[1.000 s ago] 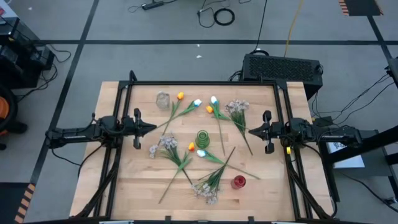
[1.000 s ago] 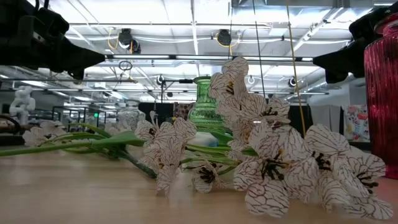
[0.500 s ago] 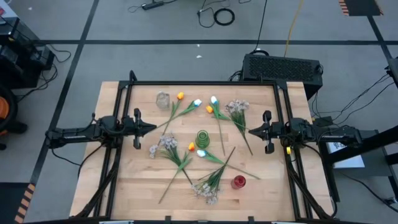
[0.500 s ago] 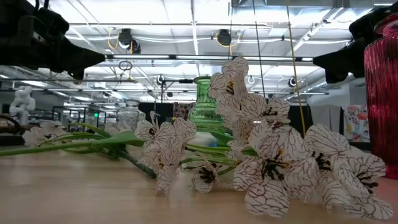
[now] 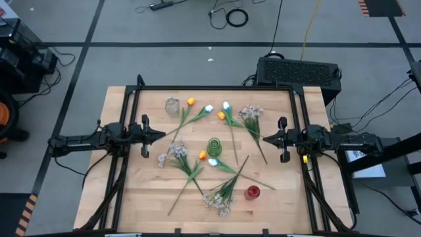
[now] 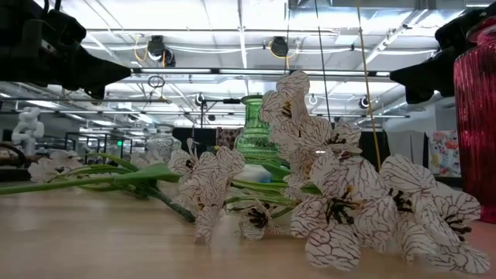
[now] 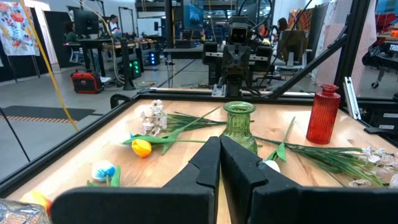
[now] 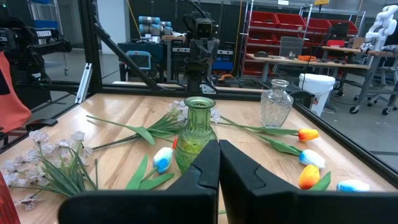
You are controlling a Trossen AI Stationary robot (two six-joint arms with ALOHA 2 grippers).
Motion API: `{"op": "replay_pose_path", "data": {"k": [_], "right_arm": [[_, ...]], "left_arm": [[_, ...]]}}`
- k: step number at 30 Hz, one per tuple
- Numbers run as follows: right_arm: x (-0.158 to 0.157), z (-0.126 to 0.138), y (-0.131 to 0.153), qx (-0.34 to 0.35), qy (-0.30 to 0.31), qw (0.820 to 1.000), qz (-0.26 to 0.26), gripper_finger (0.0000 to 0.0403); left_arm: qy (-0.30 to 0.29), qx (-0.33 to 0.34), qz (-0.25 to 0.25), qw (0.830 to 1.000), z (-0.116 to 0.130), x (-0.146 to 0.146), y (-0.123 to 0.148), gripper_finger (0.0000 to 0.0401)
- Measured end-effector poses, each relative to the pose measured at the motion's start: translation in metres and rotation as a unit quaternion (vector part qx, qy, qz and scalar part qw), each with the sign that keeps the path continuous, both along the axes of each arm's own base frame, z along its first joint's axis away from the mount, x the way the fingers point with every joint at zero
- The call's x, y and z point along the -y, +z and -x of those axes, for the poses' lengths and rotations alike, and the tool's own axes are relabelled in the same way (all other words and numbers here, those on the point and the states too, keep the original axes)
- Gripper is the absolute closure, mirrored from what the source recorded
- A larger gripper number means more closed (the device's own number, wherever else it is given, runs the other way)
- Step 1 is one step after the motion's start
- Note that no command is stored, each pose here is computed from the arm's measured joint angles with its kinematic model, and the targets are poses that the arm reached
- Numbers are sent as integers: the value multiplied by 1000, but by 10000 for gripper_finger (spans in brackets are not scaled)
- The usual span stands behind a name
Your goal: Sort flowers into vase by color
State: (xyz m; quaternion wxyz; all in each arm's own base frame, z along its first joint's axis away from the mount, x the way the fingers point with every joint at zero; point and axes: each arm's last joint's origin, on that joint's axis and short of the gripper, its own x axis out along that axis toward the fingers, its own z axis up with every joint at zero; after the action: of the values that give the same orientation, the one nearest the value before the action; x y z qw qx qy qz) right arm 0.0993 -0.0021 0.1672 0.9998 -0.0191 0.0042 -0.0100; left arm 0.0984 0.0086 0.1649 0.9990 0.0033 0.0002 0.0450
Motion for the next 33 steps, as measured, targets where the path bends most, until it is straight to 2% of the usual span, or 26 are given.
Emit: {"op": "replay_pose_path", "data": {"k": [22, 33], "right_arm": [[0, 0, 0, 0, 0, 1000, 0, 403], [0, 0, 1, 6, -1, 999, 38, 403]], "left_arm": [[0, 0, 0, 1000, 0, 0, 0, 381], [0, 0, 0, 1000, 0, 0, 0, 381]]}}
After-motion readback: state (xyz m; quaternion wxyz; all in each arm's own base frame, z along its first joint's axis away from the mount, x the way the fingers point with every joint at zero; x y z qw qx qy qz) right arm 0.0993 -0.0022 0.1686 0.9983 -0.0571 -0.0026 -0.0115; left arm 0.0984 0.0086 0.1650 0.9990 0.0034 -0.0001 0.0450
